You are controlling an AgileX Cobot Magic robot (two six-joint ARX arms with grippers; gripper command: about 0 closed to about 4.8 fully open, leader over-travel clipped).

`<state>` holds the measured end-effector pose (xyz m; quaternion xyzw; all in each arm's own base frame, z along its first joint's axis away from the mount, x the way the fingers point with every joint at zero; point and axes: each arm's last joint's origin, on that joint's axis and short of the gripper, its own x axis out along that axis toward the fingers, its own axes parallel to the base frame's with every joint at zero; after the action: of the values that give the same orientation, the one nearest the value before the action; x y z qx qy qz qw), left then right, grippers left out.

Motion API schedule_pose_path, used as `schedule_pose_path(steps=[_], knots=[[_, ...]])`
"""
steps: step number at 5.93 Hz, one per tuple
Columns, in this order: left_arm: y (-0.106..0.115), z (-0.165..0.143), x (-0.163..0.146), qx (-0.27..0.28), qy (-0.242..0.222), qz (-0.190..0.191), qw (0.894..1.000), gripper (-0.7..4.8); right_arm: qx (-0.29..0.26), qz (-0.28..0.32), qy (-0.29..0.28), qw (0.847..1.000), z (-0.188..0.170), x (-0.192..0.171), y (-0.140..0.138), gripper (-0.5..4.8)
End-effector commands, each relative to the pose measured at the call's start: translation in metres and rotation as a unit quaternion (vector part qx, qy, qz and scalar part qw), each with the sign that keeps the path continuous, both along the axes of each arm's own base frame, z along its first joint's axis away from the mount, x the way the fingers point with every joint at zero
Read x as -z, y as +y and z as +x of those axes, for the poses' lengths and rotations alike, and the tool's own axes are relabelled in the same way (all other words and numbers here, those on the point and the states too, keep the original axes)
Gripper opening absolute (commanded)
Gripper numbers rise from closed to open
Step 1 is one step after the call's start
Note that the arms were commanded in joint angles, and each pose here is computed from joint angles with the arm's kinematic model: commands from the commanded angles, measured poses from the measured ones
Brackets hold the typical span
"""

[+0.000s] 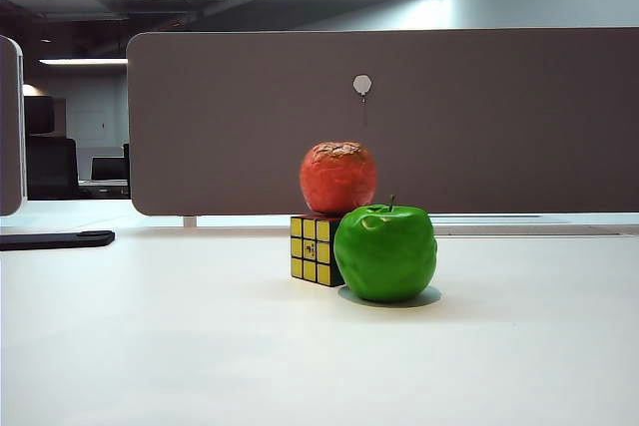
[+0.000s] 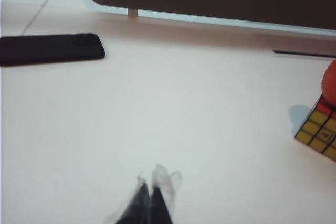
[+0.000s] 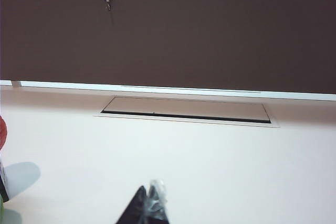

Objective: Move all the fruits on the tabletop near the face of the Rubik's cube that has the color most similar to each fruit.

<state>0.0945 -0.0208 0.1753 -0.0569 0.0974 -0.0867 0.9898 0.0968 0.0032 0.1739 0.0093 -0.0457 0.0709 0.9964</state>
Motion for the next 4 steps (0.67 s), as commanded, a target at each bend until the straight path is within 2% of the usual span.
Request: schedule_pose_path(steps=[1,2,3,4], knots=[[0.000,0.004,0.010,-0.002,-0.025,0.024,0.999,-0.05,-0.001,0.002,-0.006,1.000,0.000,0.000,0.000,-0.01],[0.000,0.004,0.010,-0.009,-0.029,0.036,0.999,-0.06,-0.001,0.002,-0.005,1.000,0.000,0.000,0.000,-0.01],[0.005,0.005,0.005,-0.043,-0.053,0.033,0.997,-0.06,-0.001,0.002,-0.003,1.000,0.000,0.000,0.000,-0.01],[0.013,0.007,0.004,-0.037,-0.059,0.026,0.997,-0.06,-0.001,0.002,-0.003,1.000,0.000,0.000,0.000,-0.01]])
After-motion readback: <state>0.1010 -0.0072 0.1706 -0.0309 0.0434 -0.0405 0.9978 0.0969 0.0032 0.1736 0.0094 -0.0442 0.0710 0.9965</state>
